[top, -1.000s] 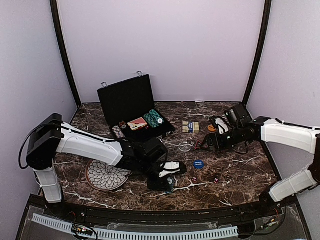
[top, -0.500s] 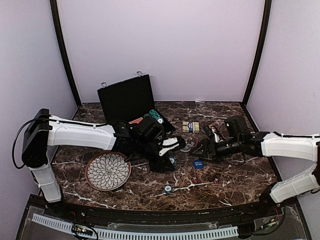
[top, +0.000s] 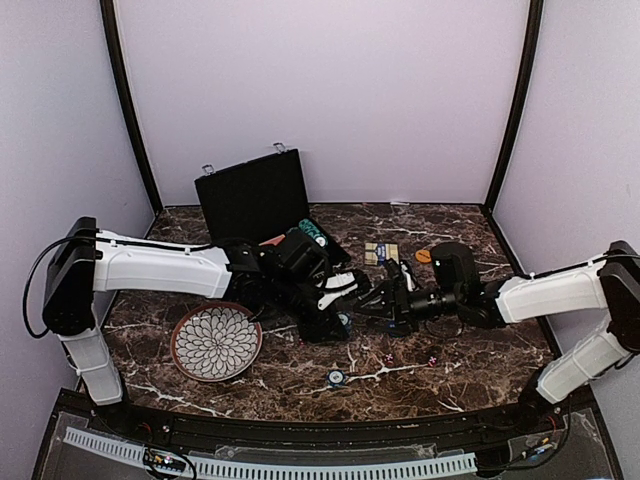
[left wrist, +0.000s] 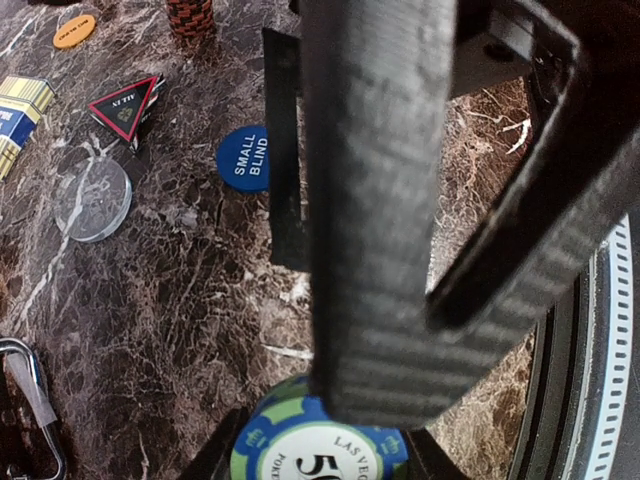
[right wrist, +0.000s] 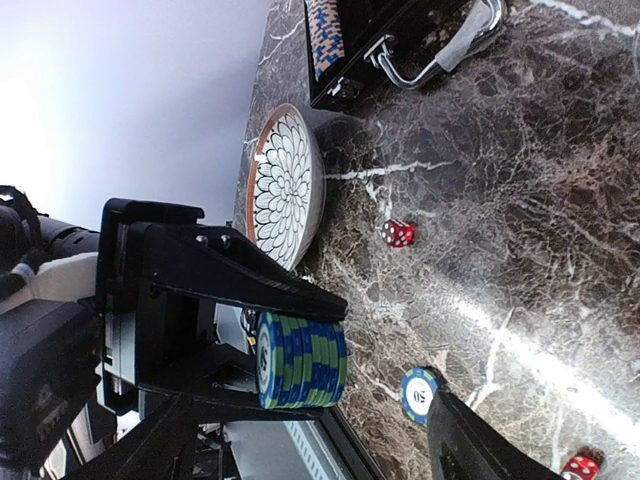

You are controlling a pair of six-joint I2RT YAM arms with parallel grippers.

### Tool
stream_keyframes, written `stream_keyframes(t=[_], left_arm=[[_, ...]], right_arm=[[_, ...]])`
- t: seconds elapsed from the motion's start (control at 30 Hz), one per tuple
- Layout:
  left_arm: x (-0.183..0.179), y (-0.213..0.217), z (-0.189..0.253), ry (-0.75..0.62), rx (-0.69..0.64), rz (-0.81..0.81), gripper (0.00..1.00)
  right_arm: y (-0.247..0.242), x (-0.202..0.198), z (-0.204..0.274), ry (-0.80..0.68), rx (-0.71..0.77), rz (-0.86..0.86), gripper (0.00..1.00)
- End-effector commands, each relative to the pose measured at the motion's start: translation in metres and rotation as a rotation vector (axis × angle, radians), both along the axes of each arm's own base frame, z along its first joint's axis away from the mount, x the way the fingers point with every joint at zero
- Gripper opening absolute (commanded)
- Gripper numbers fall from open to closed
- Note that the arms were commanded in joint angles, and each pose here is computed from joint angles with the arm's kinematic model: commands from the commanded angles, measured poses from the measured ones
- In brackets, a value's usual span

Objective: Pack up texas hold em set
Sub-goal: Pass from the left arm to the right

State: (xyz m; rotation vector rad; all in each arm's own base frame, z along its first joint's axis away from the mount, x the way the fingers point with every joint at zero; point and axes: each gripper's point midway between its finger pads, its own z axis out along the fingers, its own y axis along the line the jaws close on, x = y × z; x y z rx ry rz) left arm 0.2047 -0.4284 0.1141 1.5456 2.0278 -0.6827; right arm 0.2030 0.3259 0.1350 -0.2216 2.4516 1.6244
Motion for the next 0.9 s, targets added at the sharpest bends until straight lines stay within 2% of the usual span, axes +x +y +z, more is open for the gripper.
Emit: stream_keyframes(t=[0.0,0.57,0.87], left_arm=[[0.004,-0.006,0.044,-0.042,-0.089,0.004,0.12],[0.004,-0.009,0.047,-0.038,-0.11,0.003,0.12],[0.002,-0.011,0.046,-0.029,-0.116,-0.008,0.12]], right_arm=[[0.015,-0.005,0.007,0.005,0.078,0.02,0.79],[0.028,-0.019,-0.007,0.05,0.151,0.067,0.57],[0.03,-0.022,-0.004,0.056,0.191,0.074,0.52]])
